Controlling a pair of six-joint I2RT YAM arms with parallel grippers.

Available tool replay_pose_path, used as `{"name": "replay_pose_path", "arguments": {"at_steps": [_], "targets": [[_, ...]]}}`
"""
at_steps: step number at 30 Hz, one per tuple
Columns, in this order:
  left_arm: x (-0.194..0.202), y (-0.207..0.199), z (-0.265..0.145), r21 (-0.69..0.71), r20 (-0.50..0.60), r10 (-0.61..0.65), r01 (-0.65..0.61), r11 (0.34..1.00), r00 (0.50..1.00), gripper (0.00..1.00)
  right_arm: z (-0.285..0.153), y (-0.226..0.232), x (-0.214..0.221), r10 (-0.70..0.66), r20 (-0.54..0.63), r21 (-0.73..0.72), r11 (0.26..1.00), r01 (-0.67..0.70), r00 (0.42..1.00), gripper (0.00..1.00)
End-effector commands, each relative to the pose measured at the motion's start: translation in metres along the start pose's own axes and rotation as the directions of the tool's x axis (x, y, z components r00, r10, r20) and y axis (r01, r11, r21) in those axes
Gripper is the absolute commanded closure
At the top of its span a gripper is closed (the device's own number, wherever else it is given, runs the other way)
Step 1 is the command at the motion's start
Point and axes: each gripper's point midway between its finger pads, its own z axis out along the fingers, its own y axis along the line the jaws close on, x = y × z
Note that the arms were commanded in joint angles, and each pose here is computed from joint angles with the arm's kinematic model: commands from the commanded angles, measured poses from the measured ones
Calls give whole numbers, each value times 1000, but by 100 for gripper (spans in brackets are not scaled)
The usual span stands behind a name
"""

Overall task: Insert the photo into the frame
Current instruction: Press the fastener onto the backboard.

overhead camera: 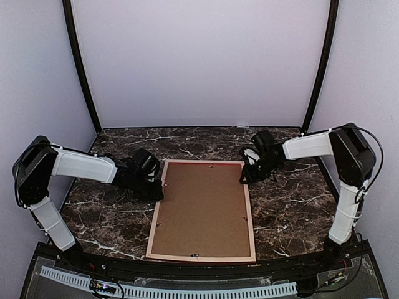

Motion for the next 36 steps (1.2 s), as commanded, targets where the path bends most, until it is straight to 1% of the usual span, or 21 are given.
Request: {"name": "replay_pose_path", "arguments": {"at_steps": [1, 4, 7, 13, 17, 21, 27, 30, 31, 32, 33, 34, 36], "targets": [[28, 15, 5, -44, -79, 1, -4, 999, 997, 79, 4, -4, -5, -16, 9, -30, 999, 16, 1000, 59], [25, 13, 4, -31, -55, -25, 24, 999, 998, 78, -7, 3, -13, 25, 45, -65, 998, -22, 999, 47], [26, 12, 4, -24, -43, -42, 41, 999, 998, 78, -16, 6, -16, 61, 62, -73, 996, -57, 996, 41], [23, 9, 2, -14, -8, -70, 70, 997, 998, 78, -27, 12, 5, 130, 57, -66, 990, -126, 990, 38], [20, 5, 0, 4, 10, -79, 79, 997, 997, 76, -30, 27, 25, 145, 46, -58, 988, -142, 988, 38], [17, 3, -3, 11, 22, -78, 78, 997, 997, 75, -26, 42, 47, 145, 21, -34, 989, -145, 989, 40], [10, -2, -7, 19, 37, -65, 65, 998, 997, 70, -16, 41, 75, 159, -19, 41, 987, -158, 987, 45], [5, -4, -11, 24, 50, -58, 56, 998, 997, 65, -15, 40, 81, 154, -28, 51, 987, -153, 988, 53], [4, -5, -14, 26, 53, -50, 49, 998, 997, 60, -15, 39, 82, 151, -28, 54, 987, -149, 988, 58], [-1, -5, -16, 16, 71, -41, 40, 999, 997, 55, -15, 38, 82, 143, -26, 62, 988, -142, 989, 62], [-5, -3, -19, 4, 89, -34, 33, 999, 995, 51, -15, 36, 82, 132, -27, 74, 989, -130, 991, 66], [-11, -4, -24, 0, 112, -16, 16, 1000, 994, 45, -16, 34, 81, 122, -26, 85, 989, -120, 992, 70], [-20, -7, -31, 0, 139, 10, -11, 1000, 990, 38, -14, 31, 78, 88, -31, 106, 991, -85, 996, 77]]}}
